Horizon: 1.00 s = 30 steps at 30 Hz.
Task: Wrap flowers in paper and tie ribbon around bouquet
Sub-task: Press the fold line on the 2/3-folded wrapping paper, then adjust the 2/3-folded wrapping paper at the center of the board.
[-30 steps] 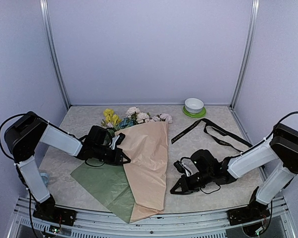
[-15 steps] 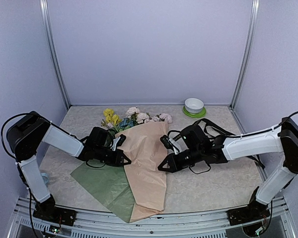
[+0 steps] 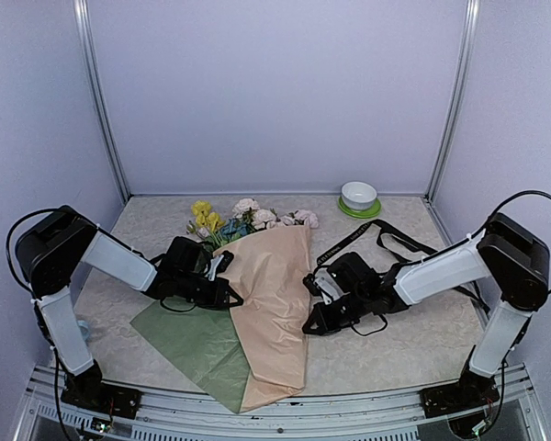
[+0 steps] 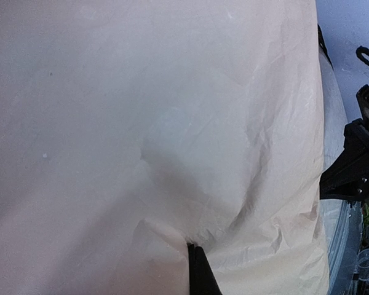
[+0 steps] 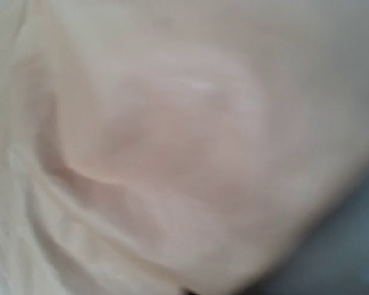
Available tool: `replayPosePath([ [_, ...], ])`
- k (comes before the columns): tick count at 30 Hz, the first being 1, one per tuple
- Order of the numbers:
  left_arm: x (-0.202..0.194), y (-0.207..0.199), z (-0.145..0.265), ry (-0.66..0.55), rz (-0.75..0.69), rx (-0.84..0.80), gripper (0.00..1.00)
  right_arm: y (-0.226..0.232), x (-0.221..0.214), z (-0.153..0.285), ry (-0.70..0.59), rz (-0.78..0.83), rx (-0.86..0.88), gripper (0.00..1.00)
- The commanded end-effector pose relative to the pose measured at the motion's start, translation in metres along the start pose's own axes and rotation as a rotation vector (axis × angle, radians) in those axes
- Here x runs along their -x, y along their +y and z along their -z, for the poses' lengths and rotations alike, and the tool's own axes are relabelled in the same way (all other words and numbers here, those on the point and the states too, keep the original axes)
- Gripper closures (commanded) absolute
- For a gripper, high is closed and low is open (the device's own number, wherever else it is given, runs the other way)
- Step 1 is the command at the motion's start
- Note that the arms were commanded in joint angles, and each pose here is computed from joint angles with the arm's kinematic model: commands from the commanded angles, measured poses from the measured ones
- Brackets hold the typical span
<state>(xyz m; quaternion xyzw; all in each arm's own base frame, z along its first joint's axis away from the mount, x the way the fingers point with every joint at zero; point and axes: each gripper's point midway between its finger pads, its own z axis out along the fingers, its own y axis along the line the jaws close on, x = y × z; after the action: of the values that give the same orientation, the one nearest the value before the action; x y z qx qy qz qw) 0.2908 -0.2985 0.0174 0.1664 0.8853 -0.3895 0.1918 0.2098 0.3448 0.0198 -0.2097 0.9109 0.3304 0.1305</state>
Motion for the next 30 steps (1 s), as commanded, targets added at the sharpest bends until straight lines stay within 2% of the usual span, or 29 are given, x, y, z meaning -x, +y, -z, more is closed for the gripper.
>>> replayPosePath([
  [1, -0.002, 0.009, -0.003, 0.013, 0.004, 0.036, 1.00, -0.043, -0.020, 0.018, 0.007, -0.096, -0.135, 1.00],
  [8, -0.003, 0.008, -0.003, 0.017, 0.003, 0.030, 1.00, -0.019, 0.003, 0.043, -0.055, 0.038, -0.092, 0.99],
  [12, -0.002, 0.012, -0.005, 0.016, 0.008, 0.040, 1.00, 0.049, 0.017, 0.044, -0.099, 0.267, 0.078, 0.99],
  [15, -0.001, 0.017, -0.006, 0.018, 0.011, 0.052, 1.00, 0.106, -0.008, 0.030, -0.034, 0.419, 0.235, 0.99],
  [17, -0.001, 0.023, -0.008, 0.030, 0.025, 0.064, 1.00, 0.123, -0.030, 0.013, 0.041, 0.458, 0.287, 0.99],
  [20, -0.004, 0.027, -0.009, 0.041, 0.038, 0.063, 1.00, 0.127, -0.063, -0.015, 0.154, 0.478, 0.292, 1.00],
  [25, -0.002, 0.030, -0.007, 0.037, 0.034, 0.073, 1.00, 0.095, -0.094, -0.046, 0.286, 0.464, 0.151, 1.00],
  [30, 0.017, 0.040, -0.007, 0.030, 0.035, 0.106, 1.00, 0.080, -0.094, -0.054, 0.307, 0.445, 0.076, 1.00],
])
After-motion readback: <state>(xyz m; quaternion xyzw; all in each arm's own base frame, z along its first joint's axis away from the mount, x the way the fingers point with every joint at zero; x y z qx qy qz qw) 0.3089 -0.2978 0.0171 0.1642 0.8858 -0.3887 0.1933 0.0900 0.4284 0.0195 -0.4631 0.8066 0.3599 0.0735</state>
